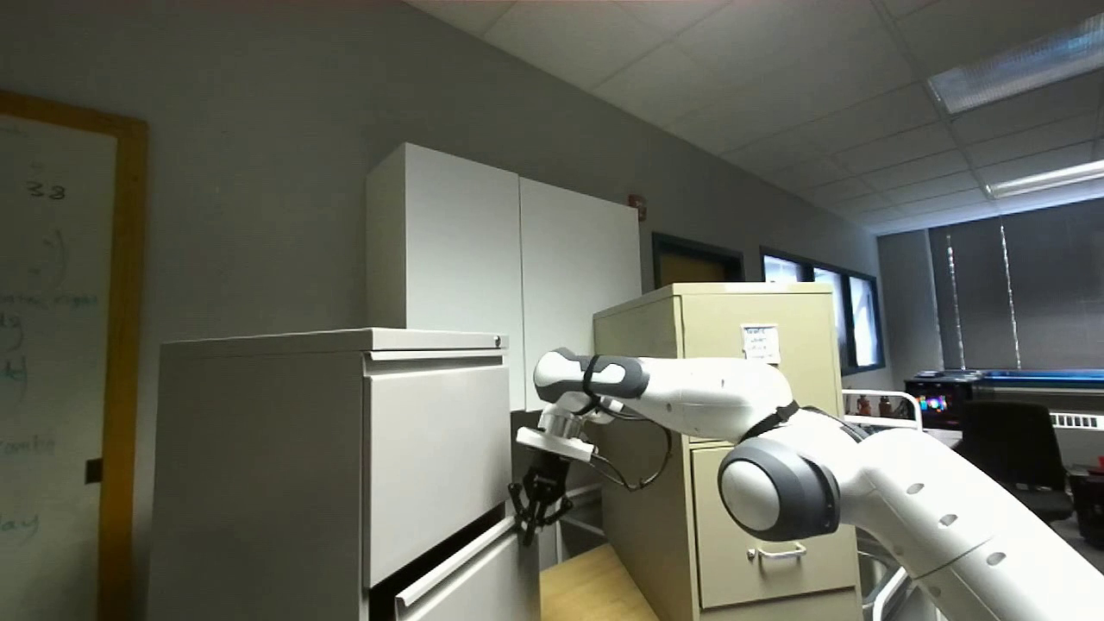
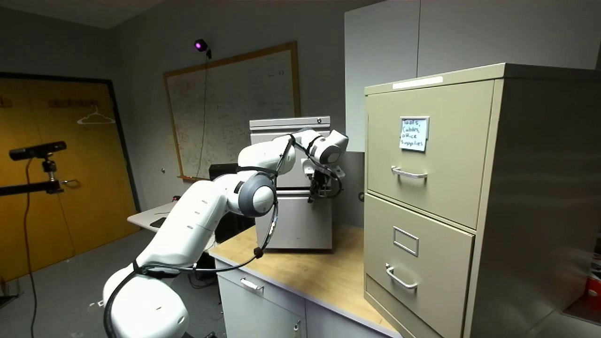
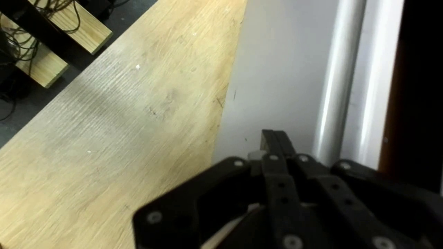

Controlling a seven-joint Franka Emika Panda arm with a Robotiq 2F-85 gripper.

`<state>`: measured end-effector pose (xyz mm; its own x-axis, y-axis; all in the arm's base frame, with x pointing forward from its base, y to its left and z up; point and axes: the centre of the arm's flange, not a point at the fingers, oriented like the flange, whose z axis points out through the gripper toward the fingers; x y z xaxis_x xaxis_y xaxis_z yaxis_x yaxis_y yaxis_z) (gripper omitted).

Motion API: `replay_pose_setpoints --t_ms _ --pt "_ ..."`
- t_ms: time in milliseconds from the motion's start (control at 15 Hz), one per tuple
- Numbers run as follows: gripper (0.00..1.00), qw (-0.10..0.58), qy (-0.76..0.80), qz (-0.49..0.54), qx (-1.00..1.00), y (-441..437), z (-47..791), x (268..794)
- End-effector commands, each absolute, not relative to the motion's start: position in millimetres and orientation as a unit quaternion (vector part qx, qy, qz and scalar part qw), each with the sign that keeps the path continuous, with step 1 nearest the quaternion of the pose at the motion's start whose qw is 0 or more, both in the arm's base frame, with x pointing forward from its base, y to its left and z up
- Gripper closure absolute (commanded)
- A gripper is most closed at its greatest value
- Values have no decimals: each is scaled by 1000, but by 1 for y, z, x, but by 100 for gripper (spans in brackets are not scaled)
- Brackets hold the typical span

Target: Close the drawer on the left filing cabinet

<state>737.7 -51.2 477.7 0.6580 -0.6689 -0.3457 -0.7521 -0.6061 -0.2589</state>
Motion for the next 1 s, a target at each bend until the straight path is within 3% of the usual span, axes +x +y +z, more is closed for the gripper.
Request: replay_pose_setpoints --t_ms 0,400,933 --pt "100 195 462 87 -861 -28 467 734" --pt "100 237 560 63 -791 -14 461 765" --pt "100 237 565 59 -788 -20 451 764"
